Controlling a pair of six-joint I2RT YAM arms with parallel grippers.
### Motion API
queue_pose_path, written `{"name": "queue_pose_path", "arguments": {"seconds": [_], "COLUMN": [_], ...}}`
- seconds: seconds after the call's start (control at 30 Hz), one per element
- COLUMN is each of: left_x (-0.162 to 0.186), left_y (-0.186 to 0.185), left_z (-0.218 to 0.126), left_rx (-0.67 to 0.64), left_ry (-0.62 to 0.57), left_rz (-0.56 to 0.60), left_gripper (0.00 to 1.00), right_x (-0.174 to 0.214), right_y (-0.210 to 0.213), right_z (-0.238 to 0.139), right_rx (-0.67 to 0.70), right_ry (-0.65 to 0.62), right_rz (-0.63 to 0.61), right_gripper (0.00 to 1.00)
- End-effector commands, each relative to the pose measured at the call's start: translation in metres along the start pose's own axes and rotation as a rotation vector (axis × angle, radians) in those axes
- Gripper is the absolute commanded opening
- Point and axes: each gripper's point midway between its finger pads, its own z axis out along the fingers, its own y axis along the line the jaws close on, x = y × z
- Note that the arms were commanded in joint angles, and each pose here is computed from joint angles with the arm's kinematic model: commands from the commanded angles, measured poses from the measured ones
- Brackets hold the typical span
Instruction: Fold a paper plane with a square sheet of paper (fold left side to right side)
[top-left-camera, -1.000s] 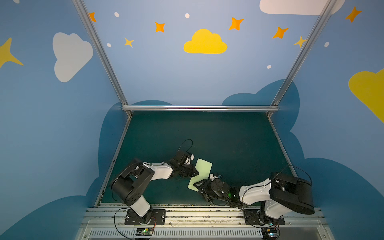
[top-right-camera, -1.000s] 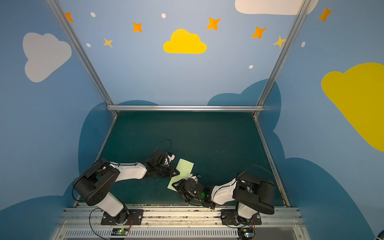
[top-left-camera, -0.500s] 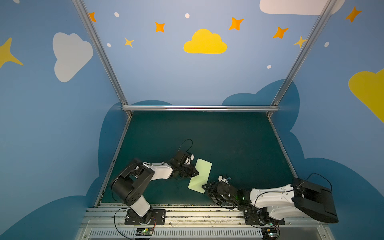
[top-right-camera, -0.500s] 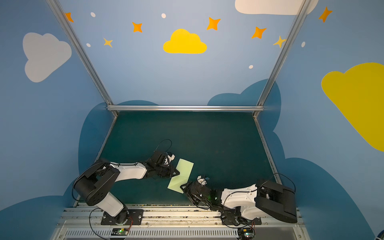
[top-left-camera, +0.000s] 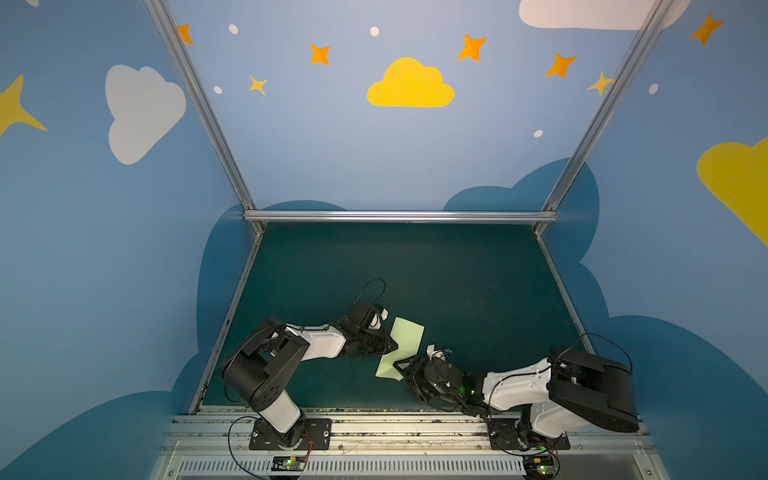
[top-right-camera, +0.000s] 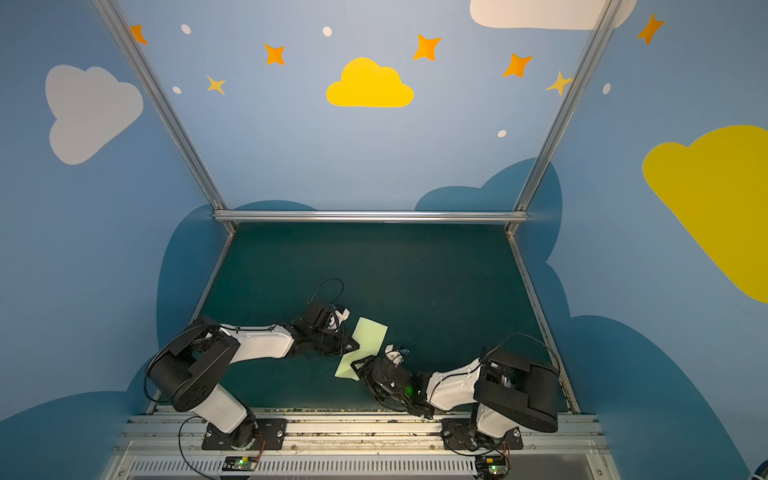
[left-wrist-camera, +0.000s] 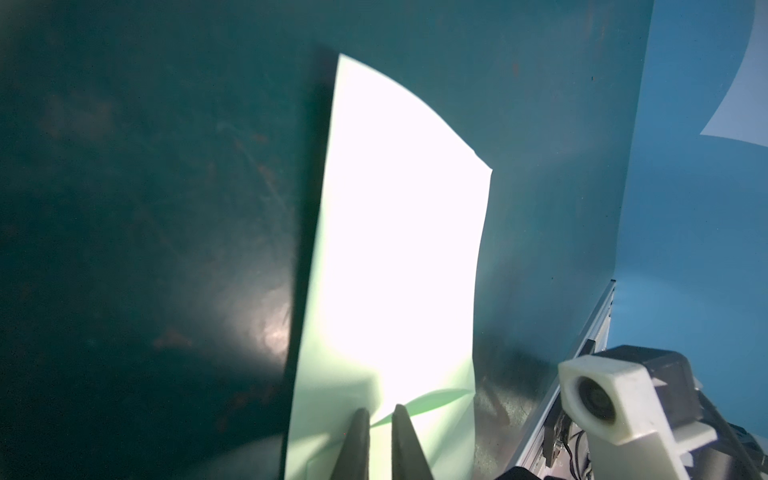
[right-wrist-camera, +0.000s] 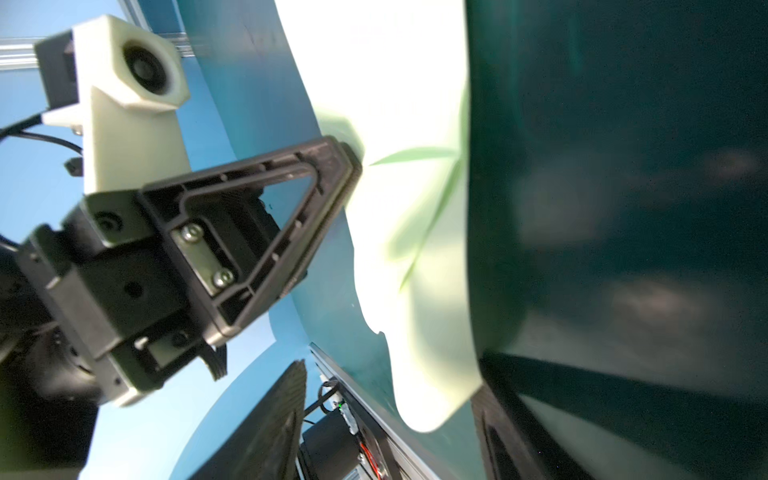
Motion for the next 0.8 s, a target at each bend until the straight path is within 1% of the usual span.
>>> {"name": "queue_pose_path", "arguments": {"seconds": [0.0, 0.27, 0.37, 0.5, 0.6, 0.77], "left_x": [0.031, 0.032, 0.033, 0.033, 0.032, 0.032], "left_y": [0.045, 0.047, 0.048, 0.048, 0.048, 0.048], "left_z": [0.001, 0.002, 0.003, 0.004, 0.004, 0.005], "left_rx": [-0.164, -0.166, -0.168, -0.168, -0.167, -0.168], "left_ry": [0.086, 0.090, 0.093, 0.096, 0.093, 0.098], "left_rz": [-0.070, -0.071, -0.073, -0.074, -0.074, -0.074], "left_gripper": [0.14, 0.14, 0.14, 0.14, 0.14, 0.14], "right_x": [-0.049, -0.077, -0.085, -0.086, -0.086, -0.084], "right_y": [-0.128, -0.125, -0.121, -0.112, -0.112, -0.112], "right_z": [-0.020, -0.023, -0.023, -0.015, -0.012, -0.005], "right_rx": [0.449, 0.463, 0.459, 0.446, 0.447, 0.431], "right_ry": [-0.147, -0.181, -0.176, -0.139, -0.126, -0.107], "right_rz": [-0.096, -0.152, -0.172, -0.194, -0.189, -0.181], "right_gripper": [0.66, 0.63, 0.61, 0.57, 0.52, 0.38]}}
